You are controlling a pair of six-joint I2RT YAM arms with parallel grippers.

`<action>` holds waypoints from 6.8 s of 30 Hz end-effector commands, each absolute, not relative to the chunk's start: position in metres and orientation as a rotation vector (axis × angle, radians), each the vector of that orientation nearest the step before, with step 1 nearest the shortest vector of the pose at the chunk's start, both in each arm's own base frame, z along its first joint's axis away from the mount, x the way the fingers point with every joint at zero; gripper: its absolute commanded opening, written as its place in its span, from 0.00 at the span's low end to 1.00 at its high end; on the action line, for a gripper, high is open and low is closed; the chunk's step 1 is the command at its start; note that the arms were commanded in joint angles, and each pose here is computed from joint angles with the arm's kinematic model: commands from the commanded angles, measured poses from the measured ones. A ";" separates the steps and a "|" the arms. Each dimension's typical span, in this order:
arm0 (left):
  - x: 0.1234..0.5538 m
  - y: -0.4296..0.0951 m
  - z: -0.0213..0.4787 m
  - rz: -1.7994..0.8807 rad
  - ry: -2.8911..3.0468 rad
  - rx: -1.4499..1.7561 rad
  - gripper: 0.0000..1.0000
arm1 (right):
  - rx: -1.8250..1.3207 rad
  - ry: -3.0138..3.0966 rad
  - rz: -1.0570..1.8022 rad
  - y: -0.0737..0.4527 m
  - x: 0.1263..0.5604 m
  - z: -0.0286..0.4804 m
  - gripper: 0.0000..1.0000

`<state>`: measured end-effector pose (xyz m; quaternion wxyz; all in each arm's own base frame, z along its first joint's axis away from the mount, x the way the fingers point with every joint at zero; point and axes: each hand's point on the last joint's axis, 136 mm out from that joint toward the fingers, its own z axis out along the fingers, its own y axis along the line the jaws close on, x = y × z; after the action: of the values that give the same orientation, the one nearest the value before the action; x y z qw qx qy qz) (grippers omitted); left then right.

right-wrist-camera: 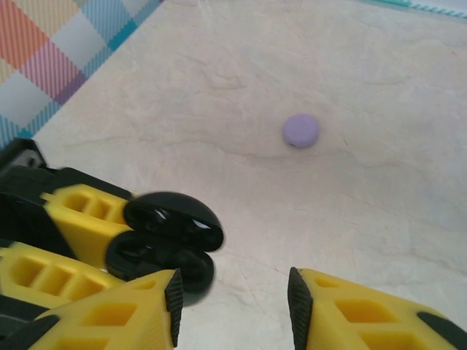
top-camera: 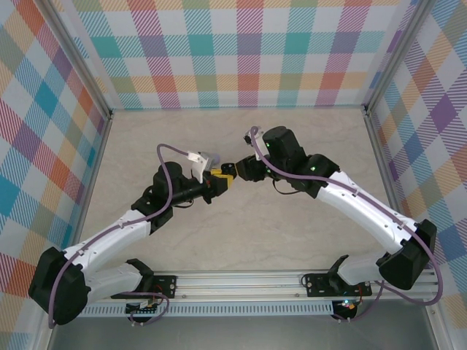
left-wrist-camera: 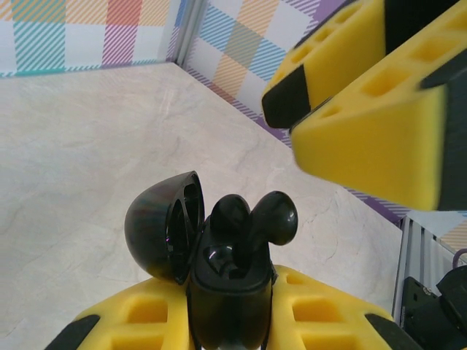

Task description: Insert the wireless bluetooth earbuds into the charging case

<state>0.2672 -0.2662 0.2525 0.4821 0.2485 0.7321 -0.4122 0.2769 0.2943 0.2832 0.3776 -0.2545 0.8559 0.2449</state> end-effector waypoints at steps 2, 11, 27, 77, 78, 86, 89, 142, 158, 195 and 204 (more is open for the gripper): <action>0.267 -0.260 0.273 -0.980 1.712 0.604 0.00 | -0.612 2.253 0.569 0.285 0.280 0.266 0.40; 0.263 -0.264 0.272 -1.005 1.705 0.632 0.00 | -0.703 2.236 0.701 0.303 0.269 0.269 0.35; 0.263 -0.270 0.263 -1.017 1.728 0.660 0.00 | -0.786 2.206 0.845 0.320 0.255 0.276 0.35; 0.221 -0.292 0.297 -1.183 1.504 0.842 0.00 | -0.665 2.231 1.139 0.289 0.276 0.262 0.21; 0.219 -0.293 0.298 -1.192 1.496 0.850 0.00 | -0.670 2.224 1.156 0.290 0.275 0.263 0.21; 0.213 -0.300 0.300 -1.245 1.467 0.880 0.00 | -0.747 2.153 1.278 0.299 0.261 0.276 0.19; 0.214 -0.301 0.298 -1.248 1.479 0.876 0.00 | -0.767 2.118 1.299 0.299 0.256 0.283 0.19; 0.345 -0.310 0.100 -0.893 2.511 0.299 0.00 | -0.309 2.409 0.479 0.196 0.299 0.208 0.34; 0.373 -0.317 0.061 -0.918 2.643 0.216 0.00 | -0.318 2.452 0.489 0.198 0.296 0.199 0.35; 0.375 -0.206 0.114 -0.267 2.528 0.165 0.85 | 0.090 2.341 -0.300 0.072 0.325 0.182 0.58; 0.379 -0.157 0.157 -0.019 2.293 0.138 0.90 | 0.260 2.148 -0.423 0.013 0.342 0.174 0.68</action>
<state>0.3714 -0.1808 0.1450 0.3649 0.0570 0.9270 -0.0651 0.3274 0.0282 0.1534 0.3921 0.0710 0.9032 -0.1596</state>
